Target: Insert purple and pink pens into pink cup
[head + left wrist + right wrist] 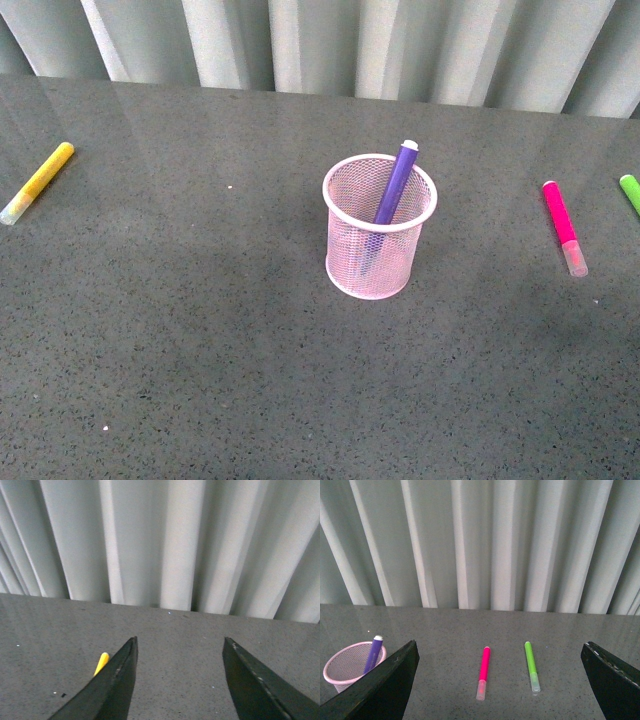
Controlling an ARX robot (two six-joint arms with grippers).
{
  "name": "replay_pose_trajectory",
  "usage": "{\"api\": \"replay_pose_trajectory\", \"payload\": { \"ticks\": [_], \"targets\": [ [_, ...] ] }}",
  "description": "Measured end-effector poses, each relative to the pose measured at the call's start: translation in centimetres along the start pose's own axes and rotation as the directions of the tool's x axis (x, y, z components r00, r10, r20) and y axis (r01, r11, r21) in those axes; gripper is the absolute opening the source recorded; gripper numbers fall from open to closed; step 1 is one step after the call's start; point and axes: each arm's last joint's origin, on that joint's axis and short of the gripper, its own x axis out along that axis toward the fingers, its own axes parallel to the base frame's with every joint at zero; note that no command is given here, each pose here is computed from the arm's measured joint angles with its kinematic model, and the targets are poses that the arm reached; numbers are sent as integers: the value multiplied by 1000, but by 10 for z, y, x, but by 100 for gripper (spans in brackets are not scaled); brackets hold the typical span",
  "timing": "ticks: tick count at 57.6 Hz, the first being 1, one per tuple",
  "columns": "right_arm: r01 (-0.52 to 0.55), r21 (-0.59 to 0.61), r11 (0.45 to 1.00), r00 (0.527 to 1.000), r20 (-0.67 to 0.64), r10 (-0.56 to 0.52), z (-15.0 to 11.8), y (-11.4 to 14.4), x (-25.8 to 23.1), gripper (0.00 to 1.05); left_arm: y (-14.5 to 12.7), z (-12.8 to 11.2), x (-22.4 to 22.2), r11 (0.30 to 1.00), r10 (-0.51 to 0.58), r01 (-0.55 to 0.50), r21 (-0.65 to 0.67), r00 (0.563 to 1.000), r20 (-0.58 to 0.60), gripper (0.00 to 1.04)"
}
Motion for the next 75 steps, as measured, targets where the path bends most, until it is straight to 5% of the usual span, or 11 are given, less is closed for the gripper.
{"api": "replay_pose_trajectory", "payload": {
  "ticks": [13, 31, 75],
  "targets": [
    [0, 0, 1000, 1000, 0, 0, 0, 0, 0, 98, 14, -12, -36, 1000, -5, 5, 8, 1000, -8, 3],
    [0, 0, 1000, 1000, 0, 0, 0, 0, 0, 98, 30, -27, -67, 1000, 5, -5, 9, 1000, -15, 4],
    [0, 0, 1000, 1000, 0, 0, 0, 0, 0, 98, 30, -19, -103, 1000, 2, -2, 9, 1000, 16, 4]
  ]
}}
